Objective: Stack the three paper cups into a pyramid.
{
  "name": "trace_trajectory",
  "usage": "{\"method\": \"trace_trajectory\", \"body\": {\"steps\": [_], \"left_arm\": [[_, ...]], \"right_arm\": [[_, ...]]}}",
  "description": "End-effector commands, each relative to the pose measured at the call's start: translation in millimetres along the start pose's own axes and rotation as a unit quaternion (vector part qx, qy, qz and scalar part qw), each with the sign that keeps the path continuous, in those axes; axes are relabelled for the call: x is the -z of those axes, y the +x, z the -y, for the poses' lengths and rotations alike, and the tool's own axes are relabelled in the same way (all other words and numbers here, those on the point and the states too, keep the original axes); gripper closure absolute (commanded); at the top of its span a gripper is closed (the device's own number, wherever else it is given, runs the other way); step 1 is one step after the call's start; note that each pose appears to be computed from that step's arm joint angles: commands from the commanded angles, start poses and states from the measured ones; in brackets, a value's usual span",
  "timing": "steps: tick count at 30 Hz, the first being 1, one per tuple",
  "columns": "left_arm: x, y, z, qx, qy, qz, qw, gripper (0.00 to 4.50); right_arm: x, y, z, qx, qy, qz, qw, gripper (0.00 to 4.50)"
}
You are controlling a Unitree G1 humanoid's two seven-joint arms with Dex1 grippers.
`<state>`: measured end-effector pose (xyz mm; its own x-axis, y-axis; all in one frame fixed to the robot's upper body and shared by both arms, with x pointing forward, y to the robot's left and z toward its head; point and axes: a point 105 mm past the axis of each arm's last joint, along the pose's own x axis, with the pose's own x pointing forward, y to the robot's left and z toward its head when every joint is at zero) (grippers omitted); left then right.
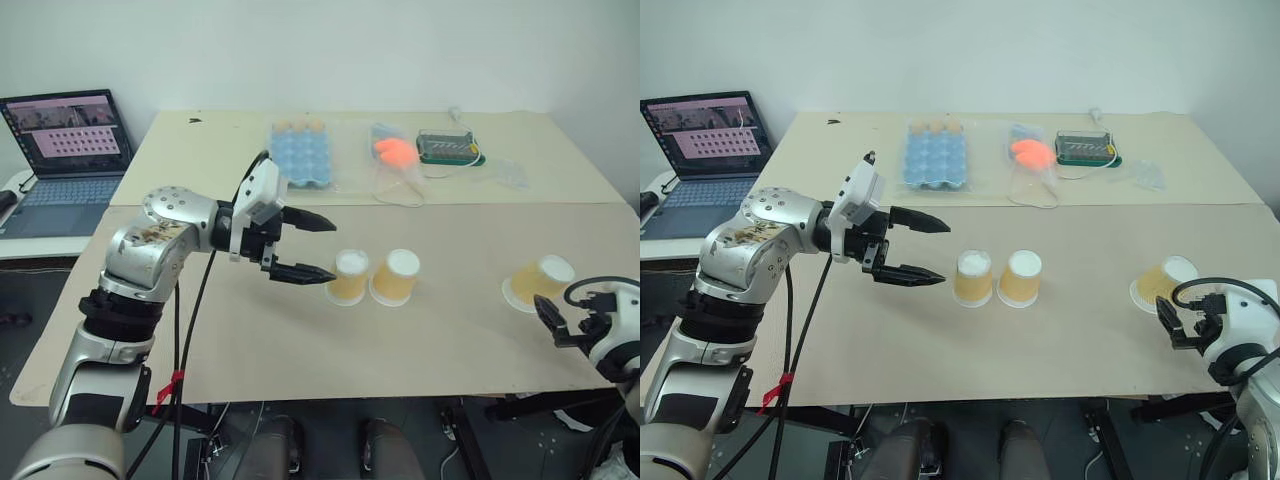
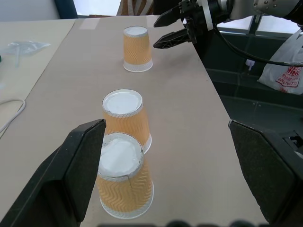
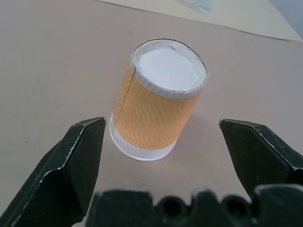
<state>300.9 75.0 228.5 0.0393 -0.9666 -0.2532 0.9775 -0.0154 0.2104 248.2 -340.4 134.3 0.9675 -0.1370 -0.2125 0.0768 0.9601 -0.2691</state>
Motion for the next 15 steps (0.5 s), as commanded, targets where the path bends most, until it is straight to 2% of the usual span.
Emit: {"method": "trace_trajectory", "body": {"steps": [1, 15], "left_arm": [[-10, -3, 2, -0.005, 0.022, 0.005, 1.000, 0.08], [-12, -1, 0, -0.014, 0.021, 0.010, 1.000, 0.08]], "right_arm": [[-13, 3, 7, 0.019, -0.005, 0.029, 0.999, 0.00], [-14, 39, 12, 0.031, 0.083, 0.035, 0.995, 0.00]]}}
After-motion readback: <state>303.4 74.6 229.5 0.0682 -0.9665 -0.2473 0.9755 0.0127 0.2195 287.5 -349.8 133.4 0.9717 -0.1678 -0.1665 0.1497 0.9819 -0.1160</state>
